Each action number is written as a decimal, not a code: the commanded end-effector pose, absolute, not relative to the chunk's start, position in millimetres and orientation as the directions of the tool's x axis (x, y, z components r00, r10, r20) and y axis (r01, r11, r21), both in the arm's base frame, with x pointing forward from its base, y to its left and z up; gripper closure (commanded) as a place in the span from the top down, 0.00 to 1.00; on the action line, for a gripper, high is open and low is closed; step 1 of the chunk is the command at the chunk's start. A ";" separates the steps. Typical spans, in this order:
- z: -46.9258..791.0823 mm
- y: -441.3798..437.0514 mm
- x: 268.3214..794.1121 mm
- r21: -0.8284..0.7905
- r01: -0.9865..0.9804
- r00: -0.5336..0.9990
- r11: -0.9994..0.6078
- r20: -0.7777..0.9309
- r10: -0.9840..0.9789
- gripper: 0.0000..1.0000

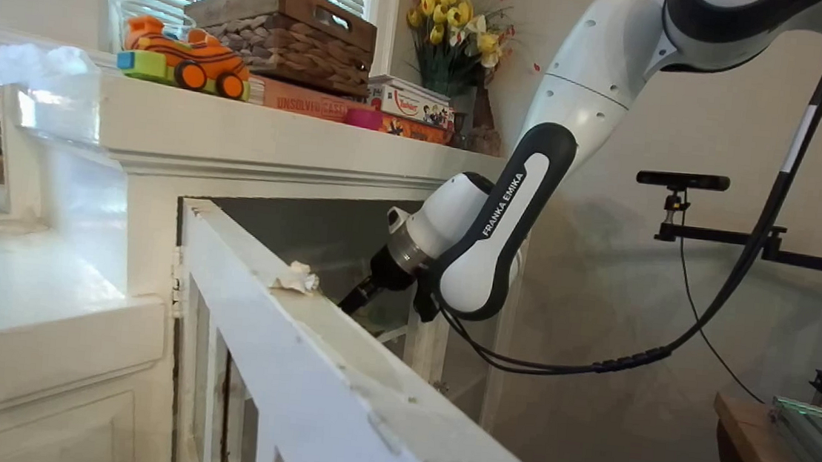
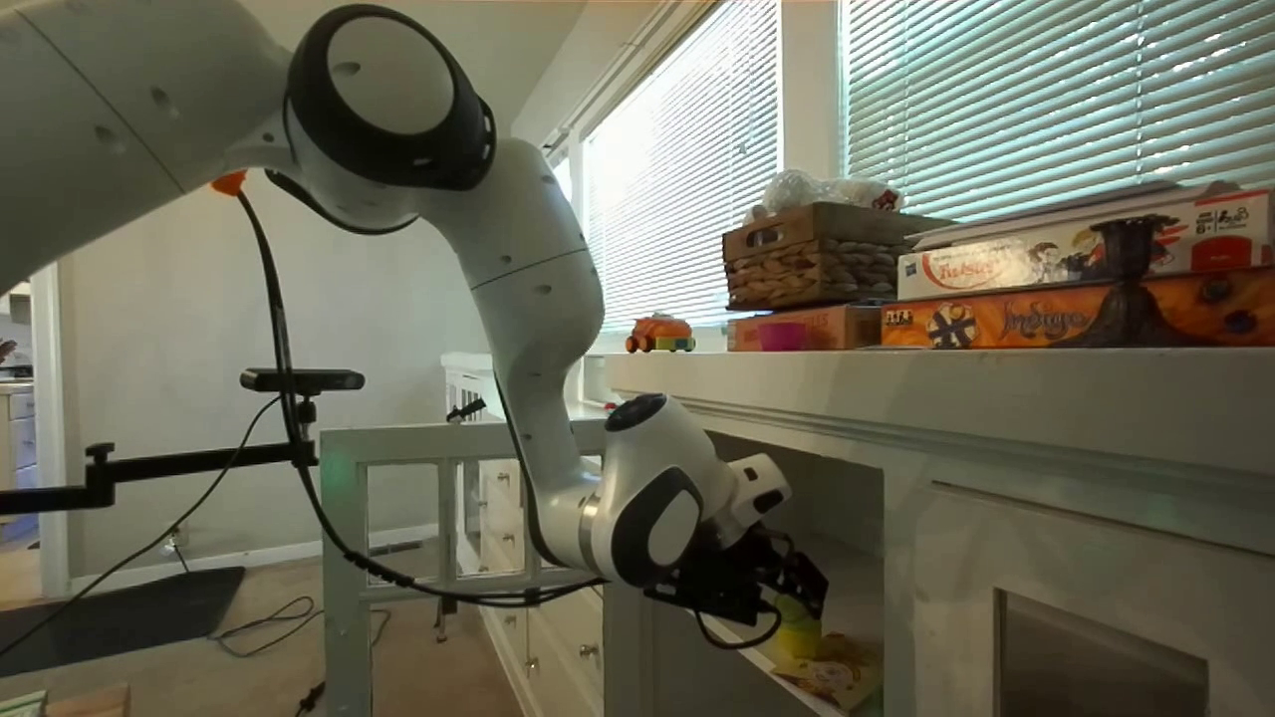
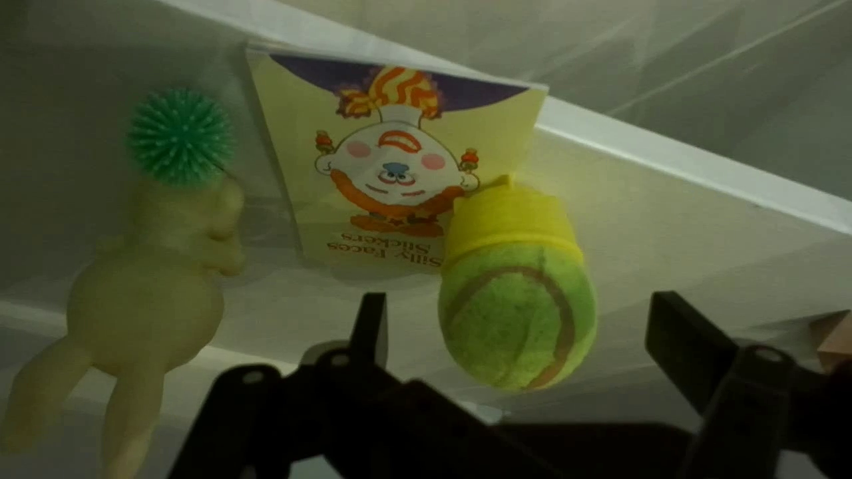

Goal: Put the tennis ball on the countertop.

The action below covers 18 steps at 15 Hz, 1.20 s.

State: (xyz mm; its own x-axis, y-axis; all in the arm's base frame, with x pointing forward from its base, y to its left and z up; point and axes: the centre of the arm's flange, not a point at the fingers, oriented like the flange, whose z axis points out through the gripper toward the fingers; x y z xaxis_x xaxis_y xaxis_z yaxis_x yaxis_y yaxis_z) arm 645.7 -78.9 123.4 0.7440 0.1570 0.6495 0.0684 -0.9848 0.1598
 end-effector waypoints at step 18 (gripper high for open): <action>99.8 -75.0 676.1 0.167 0.048 0.757 -0.985 0.638 0.145 0.46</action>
